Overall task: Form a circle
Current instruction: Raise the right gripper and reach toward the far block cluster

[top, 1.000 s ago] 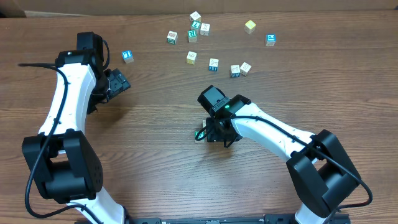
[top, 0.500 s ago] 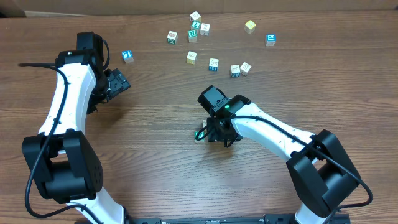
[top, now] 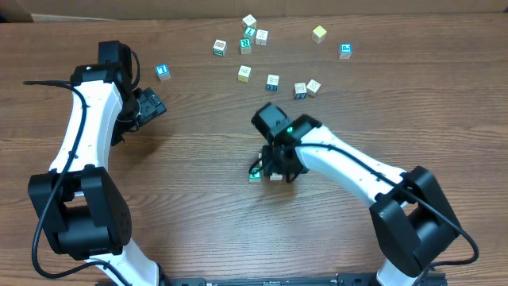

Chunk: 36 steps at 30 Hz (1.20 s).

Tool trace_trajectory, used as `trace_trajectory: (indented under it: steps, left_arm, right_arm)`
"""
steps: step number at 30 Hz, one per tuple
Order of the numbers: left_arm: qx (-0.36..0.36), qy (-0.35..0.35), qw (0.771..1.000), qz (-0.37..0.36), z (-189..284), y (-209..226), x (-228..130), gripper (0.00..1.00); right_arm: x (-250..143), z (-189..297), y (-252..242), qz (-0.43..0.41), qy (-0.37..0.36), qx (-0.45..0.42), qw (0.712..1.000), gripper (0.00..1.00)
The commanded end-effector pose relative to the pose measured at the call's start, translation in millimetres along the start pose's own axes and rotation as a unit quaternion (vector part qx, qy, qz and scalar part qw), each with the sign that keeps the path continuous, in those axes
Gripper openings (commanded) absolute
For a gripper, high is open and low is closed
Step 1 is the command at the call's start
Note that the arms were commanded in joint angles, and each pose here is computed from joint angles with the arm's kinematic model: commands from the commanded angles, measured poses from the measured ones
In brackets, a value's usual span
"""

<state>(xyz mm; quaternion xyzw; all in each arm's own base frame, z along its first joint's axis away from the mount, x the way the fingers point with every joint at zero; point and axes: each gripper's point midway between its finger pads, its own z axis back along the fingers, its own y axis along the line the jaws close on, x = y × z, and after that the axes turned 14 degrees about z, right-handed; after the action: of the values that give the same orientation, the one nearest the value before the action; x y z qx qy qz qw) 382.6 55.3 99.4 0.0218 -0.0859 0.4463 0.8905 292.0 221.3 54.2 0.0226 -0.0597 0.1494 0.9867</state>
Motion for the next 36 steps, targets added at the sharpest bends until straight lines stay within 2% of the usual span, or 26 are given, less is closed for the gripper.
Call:
trace_trajectory:
  steps: [1, 6, 7, 8, 36]
  left_arm:
    - [-0.003, -0.011, 1.0, -0.005, 5.0, -3.1, 5.8, 1.0]
    - [-0.003, -0.011, 1.0, -0.005, 5.0, -3.1, 5.8, 1.0]
    - [-0.003, -0.011, 1.0, -0.005, 5.0, -3.1, 5.8, 1.0]
    - [-0.003, -0.011, 1.0, -0.005, 5.0, -3.1, 5.8, 1.0]
    - [-0.003, -0.011, 1.0, -0.005, 5.0, -3.1, 5.8, 1.0]
  right_arm:
    - [35.7, 44.1, -16.7, -0.018, -0.058, -0.005, 0.998, 0.57]
    - [47.4, 58.1, -40.1, -0.045, -0.064, -0.01, 0.997, 0.62]
    - [47.9, 57.4, -45.3, -0.052, -0.063, -0.011, 0.997, 0.79]
    - [47.0, 56.4, -49.4, -0.056, -0.06, -0.013, 0.997, 1.0]
    - [48.4, 55.1, -60.1, -0.07, -0.059, -0.016, 0.996, 1.0]
